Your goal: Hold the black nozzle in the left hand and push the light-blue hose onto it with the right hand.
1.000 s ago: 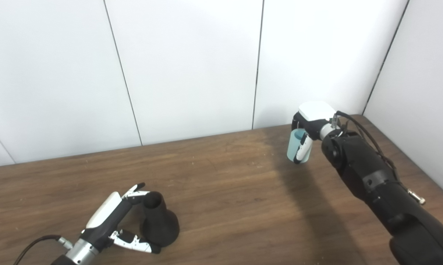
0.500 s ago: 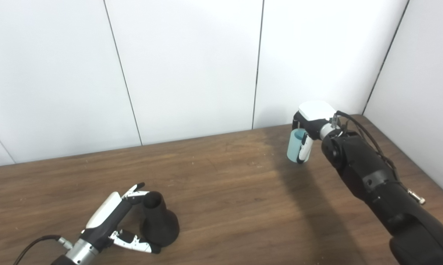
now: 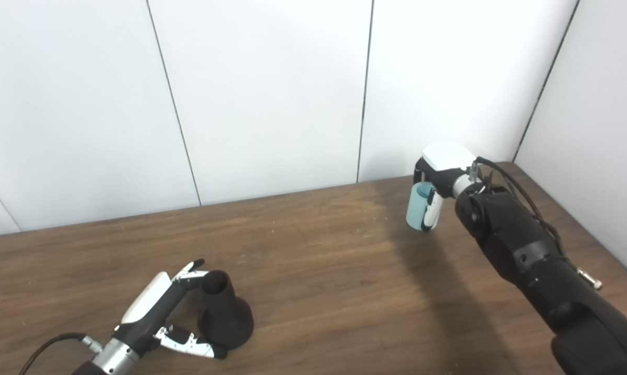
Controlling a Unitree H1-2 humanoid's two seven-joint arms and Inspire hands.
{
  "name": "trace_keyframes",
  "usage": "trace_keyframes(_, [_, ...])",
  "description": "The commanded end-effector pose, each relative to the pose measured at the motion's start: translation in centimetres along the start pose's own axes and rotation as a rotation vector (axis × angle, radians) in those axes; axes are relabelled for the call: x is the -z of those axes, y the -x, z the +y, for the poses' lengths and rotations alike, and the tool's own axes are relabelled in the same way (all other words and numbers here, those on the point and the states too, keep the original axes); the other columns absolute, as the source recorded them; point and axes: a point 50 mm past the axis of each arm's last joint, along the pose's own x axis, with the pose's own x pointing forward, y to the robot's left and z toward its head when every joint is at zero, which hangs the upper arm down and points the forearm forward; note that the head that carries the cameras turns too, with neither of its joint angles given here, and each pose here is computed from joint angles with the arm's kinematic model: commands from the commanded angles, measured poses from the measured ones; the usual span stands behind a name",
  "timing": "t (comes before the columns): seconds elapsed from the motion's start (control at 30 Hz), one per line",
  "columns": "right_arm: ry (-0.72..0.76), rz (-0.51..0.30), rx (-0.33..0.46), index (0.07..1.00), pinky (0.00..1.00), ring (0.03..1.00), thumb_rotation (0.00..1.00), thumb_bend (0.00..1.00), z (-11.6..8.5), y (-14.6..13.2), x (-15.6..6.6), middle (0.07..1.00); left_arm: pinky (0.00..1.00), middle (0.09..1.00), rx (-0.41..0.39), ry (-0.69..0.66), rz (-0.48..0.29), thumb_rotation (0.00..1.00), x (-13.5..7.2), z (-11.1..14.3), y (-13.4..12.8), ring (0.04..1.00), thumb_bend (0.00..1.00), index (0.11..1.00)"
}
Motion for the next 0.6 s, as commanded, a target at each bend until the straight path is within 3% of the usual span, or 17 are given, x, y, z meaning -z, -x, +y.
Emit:
trace_keyframes(0.0, [-0.015, 0.006, 0.116, 0.507, 0.34, 0.422, 0.13, 0.62, -4.73, -0.64, 1.23, 0.487, 0.99, 0.499, 0.157, 0.065, 0.181, 0.0, 2.95, -6.42, 5.62, 0.773, 0.52, 0.482])
trace_keyframes(0.03, [-0.022, 0.003, 0.114, 0.516, 0.34, 0.417, 0.06, 0.56, -4.72, -0.63, 1.22, 0.462, 0.99, 0.499, 0.157, 0.064, 0.181, 0.0, 2.95, -6.41, 5.61, 0.773, 0.52, 0.482])
trace_keyframes(0.1, [-0.032, 0.0, 0.111, 0.52, 0.33, 0.413, 0.02, 0.54, -4.71, -0.63, 1.2, 0.449, 0.99, 0.499, 0.158, 0.063, 0.181, 0.0, 2.94, -6.39, 5.61, 0.773, 0.52, 0.482])
trace_keyframes(0.57, [-0.103, -0.032, 0.106, 0.509, 0.23, 0.294, 0.0, 0.53, -4.67, -0.34, 0.74, 0.398, 0.99, 0.499, 0.159, 0.061, 0.181, 0.0, 2.87, -6.31, 5.63, 0.772, 0.52, 0.482])
